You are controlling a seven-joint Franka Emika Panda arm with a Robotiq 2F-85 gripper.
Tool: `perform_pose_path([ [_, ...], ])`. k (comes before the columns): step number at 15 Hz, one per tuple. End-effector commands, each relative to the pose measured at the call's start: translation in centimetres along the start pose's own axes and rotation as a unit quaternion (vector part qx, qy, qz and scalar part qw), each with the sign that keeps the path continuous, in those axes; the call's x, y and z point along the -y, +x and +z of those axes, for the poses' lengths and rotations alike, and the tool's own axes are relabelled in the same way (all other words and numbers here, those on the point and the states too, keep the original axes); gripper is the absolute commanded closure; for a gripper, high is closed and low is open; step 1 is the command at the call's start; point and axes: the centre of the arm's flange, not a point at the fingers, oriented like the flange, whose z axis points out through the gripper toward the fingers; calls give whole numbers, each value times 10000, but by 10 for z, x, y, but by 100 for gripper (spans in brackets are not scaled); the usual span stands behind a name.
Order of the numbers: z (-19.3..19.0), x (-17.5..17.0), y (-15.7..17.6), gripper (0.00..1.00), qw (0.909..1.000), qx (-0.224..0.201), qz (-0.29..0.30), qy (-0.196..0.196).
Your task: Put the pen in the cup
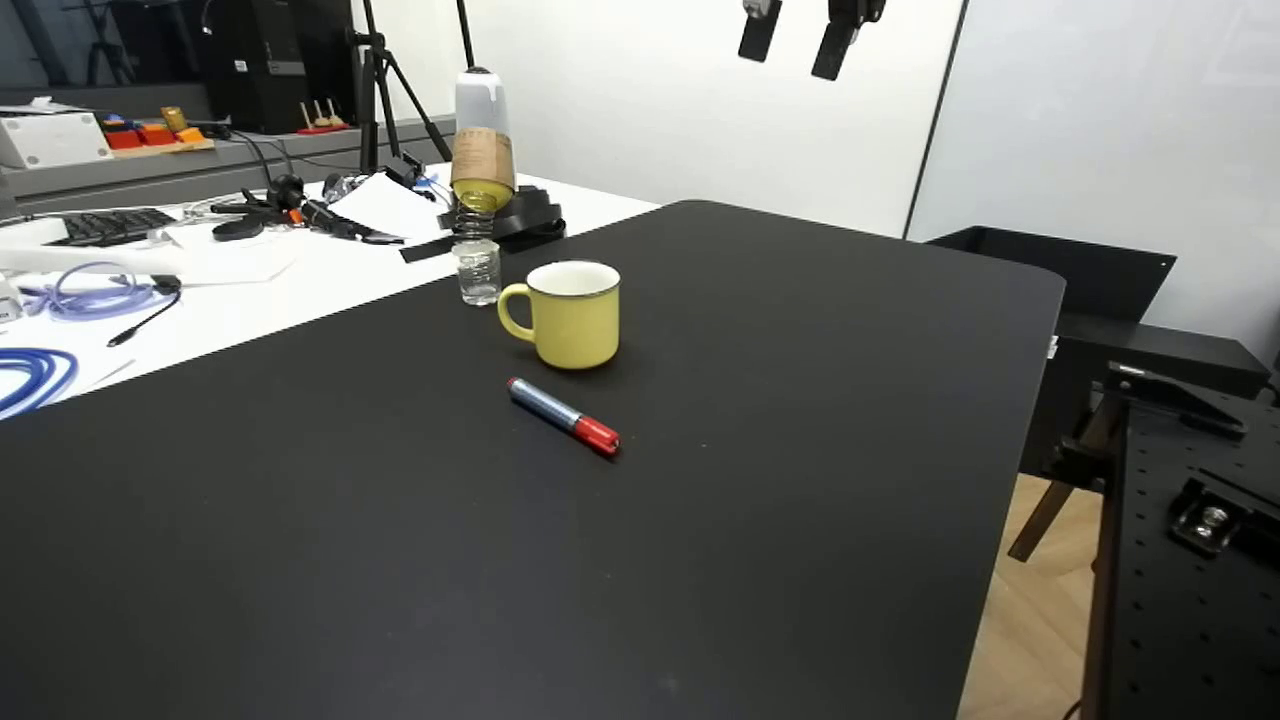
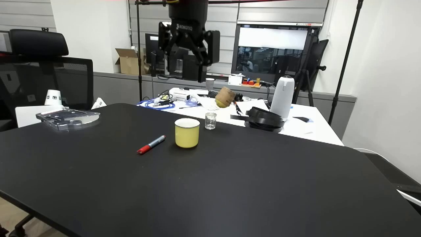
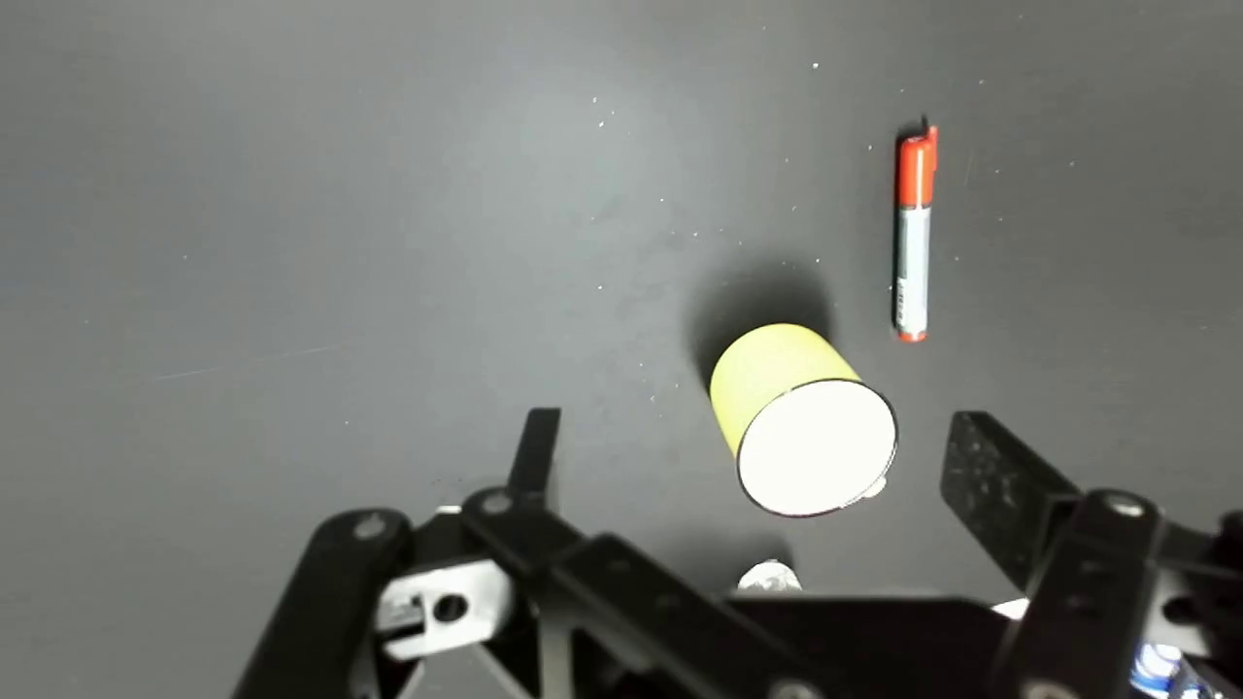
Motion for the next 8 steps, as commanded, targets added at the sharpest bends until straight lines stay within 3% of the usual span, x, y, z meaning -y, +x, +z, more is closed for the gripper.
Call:
perform_pose_path([
  [1,32,12,17,0,9992,140,-287,-228],
  [8,124,60,37,0,9931,390,-944,-570],
])
